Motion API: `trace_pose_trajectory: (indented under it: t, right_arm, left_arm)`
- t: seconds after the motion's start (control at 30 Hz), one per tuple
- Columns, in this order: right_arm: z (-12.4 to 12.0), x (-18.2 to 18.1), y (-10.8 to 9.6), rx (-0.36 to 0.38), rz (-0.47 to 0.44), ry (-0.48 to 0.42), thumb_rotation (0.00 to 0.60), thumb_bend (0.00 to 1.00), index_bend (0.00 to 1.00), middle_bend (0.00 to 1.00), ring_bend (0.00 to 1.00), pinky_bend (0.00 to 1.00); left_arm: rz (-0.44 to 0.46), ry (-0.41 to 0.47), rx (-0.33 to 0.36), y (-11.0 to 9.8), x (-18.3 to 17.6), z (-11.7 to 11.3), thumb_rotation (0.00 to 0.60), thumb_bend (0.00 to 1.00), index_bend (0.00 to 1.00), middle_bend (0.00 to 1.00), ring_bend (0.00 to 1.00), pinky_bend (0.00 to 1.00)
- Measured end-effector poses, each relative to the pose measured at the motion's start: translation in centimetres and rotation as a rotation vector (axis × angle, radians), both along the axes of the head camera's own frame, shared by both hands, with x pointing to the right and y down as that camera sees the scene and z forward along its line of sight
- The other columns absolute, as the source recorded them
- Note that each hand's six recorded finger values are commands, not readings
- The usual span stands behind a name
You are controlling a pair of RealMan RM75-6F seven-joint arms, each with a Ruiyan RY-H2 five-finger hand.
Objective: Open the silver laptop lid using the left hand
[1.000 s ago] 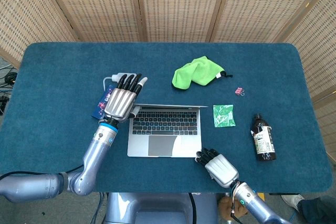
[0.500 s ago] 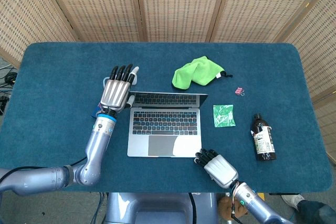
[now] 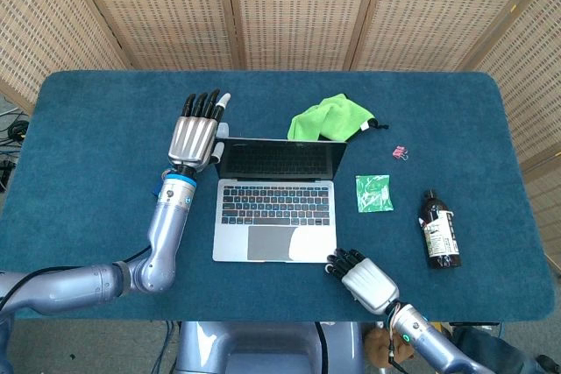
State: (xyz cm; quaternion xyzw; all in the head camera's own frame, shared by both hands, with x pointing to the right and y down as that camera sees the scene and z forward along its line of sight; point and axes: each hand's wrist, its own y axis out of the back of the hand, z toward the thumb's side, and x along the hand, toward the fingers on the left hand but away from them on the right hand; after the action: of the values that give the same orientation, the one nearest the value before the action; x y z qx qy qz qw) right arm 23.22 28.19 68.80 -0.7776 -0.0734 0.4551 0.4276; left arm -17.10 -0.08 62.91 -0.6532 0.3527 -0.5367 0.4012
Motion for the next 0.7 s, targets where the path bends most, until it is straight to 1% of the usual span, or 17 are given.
trace_pose_trajectory:
  t: [0.3, 0.5, 0.7]
  right_arm:
    - [0.1, 0.2, 0.1, -0.004, 0.000, 0.005, 0.600, 1.00, 0.19, 0.18, 0.10, 0.20]
    - [0.1, 0.1, 0.1, -0.004, 0.005, 0.000, 0.600, 1.00, 0.19, 0.19, 0.10, 0.20]
    - [0.0, 0.0, 0.0, 0.002, 0.012, -0.007, 0.600, 1.00, 0.19, 0.19, 0.10, 0.20]
  left_arm:
    - [-0.023, 0.007, -0.006, -0.9, -0.6, 0.7, 0.600, 0.43, 0.00, 0.00, 0.00, 0.00]
    - [-0.043, 0.050, -0.031, -1.0, -0.8, 1.0, 0.600, 0.43, 0.00, 0.00, 0.00, 0.00]
    - [-0.038, 0.053, -0.028, -1.0, -1.0, 0.8, 0.600, 0.43, 0.00, 0.00, 0.00, 0.00]
